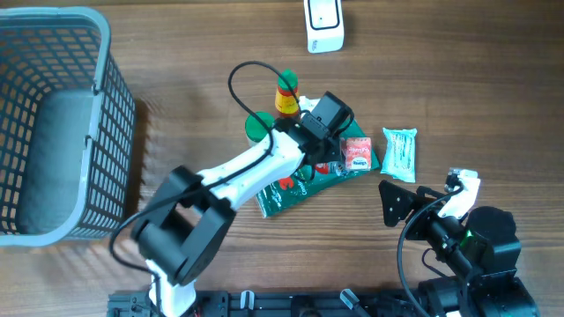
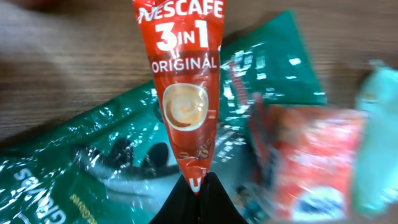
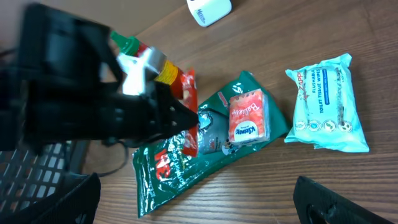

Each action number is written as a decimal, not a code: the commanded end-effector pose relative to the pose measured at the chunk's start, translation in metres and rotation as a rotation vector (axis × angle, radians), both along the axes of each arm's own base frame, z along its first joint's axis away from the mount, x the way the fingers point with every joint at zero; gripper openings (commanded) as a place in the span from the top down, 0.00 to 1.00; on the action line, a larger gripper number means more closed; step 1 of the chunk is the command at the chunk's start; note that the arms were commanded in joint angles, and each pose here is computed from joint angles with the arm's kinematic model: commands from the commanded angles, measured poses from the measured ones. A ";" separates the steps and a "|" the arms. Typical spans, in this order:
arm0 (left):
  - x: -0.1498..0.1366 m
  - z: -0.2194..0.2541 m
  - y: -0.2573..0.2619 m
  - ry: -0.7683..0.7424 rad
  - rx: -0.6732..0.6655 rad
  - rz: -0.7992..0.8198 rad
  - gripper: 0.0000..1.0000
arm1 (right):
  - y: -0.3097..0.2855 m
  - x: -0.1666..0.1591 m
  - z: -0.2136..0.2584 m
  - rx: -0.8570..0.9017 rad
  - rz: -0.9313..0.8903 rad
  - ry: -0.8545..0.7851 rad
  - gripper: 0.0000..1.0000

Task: Scan the item barcode
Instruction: 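Lay the Nescafe sachet on the gloves bag with the left gripper, then withdraw the left arm to the left and reach the right gripper in, then grasp the red-white packet on the gloves bag with the right gripper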

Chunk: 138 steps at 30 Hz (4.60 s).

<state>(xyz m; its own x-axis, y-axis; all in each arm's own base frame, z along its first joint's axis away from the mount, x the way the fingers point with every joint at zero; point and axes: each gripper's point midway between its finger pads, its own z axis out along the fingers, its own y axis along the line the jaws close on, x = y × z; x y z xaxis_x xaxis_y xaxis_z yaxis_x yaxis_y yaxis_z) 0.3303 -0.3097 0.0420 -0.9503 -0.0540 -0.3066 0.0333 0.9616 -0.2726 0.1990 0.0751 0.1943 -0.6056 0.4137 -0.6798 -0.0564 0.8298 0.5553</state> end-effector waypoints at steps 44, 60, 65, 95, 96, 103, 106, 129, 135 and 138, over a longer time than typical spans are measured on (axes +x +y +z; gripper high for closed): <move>0.013 0.379 0.139 -1.111 -0.120 0.464 0.00 | -0.004 -0.030 -0.040 0.478 -0.378 0.449 0.00; -0.028 0.428 0.170 -1.306 0.343 0.060 0.00 | -0.019 -0.040 -0.062 0.365 -0.436 0.486 0.00; -0.046 0.403 0.154 -1.234 0.197 -0.205 0.00 | -0.003 -0.022 -0.039 0.345 -0.270 0.363 0.00; -0.073 0.192 0.232 -0.533 0.162 -0.205 0.00 | 0.020 0.070 -0.114 0.324 -0.308 0.606 0.17; -0.073 0.191 0.232 -0.529 0.163 -0.206 0.00 | 0.020 0.071 -0.114 0.361 -0.344 0.621 0.17; -0.069 0.183 0.231 -0.500 0.167 -0.210 0.00 | 0.008 0.078 -0.127 0.395 -0.490 0.651 0.17; -0.068 0.181 0.231 -0.491 0.168 -0.211 0.00 | 0.003 0.081 -0.141 0.362 -0.526 0.670 0.20; -0.087 0.217 0.236 -0.637 0.148 -0.190 0.00 | 0.009 0.107 -0.178 0.424 -0.644 0.697 0.59; -0.086 0.216 0.236 -0.634 0.148 -0.191 0.00 | 0.011 0.111 -0.178 0.433 -0.637 0.685 0.71; -0.086 0.216 0.236 -0.634 0.148 -0.191 0.00 | 0.016 0.112 -0.191 0.437 -0.623 0.717 0.60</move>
<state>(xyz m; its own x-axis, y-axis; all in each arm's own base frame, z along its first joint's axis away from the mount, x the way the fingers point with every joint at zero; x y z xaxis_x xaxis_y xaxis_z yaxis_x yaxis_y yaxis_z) 0.2444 -0.0729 0.2580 -0.5724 0.1924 -0.7971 0.3134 0.9496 0.0042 0.3144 0.0897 0.0190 -0.4038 0.9145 0.0259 0.7501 0.3148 0.5816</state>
